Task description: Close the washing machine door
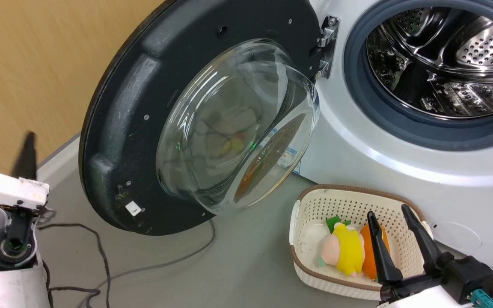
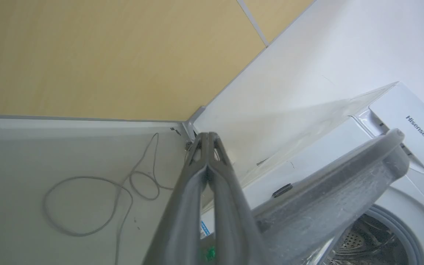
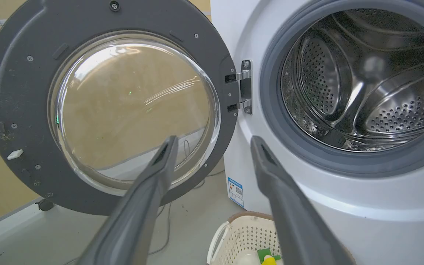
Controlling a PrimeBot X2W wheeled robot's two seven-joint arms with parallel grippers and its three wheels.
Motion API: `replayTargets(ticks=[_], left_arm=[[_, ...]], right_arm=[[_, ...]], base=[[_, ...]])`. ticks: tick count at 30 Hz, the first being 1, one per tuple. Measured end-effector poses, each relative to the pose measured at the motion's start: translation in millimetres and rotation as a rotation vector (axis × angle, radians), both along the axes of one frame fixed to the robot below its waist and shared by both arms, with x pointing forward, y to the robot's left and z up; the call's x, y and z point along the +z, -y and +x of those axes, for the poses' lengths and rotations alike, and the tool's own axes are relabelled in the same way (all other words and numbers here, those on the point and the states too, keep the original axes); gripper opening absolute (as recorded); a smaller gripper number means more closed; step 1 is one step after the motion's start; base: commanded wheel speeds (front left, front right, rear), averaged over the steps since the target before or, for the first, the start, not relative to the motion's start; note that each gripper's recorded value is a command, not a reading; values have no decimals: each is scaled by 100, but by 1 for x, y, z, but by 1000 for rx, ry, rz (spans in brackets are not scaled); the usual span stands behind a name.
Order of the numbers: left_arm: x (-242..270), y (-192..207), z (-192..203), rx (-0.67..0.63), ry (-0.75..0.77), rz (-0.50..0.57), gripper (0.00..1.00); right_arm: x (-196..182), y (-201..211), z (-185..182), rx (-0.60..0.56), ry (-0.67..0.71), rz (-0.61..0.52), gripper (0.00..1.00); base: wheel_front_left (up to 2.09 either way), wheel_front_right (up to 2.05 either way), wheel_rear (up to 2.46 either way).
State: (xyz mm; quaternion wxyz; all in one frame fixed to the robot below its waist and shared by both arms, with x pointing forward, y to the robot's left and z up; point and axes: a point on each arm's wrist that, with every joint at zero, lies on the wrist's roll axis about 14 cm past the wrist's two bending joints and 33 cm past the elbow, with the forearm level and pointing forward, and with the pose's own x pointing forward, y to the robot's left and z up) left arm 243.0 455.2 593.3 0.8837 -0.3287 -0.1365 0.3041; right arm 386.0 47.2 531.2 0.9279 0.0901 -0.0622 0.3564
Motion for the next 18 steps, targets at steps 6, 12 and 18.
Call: replayTargets(ticks=[6, 12, 18], left_arm=[[-32, 15, 22, -163, 15, -296, 0], [-47, 40, 32, -339, -34, -413, 0], [-51, 81, 35, -535, -16, -485, 0]], right_arm=[[-3, 4, 1, -11, -8, 1, 100], [-1, 10, 0, -27, -2, -3, 100], [6, 20, -4, -53, 10, 0, 100]], base=[[0, 0, 0], [0, 0, 0], [0, 0, 0]])
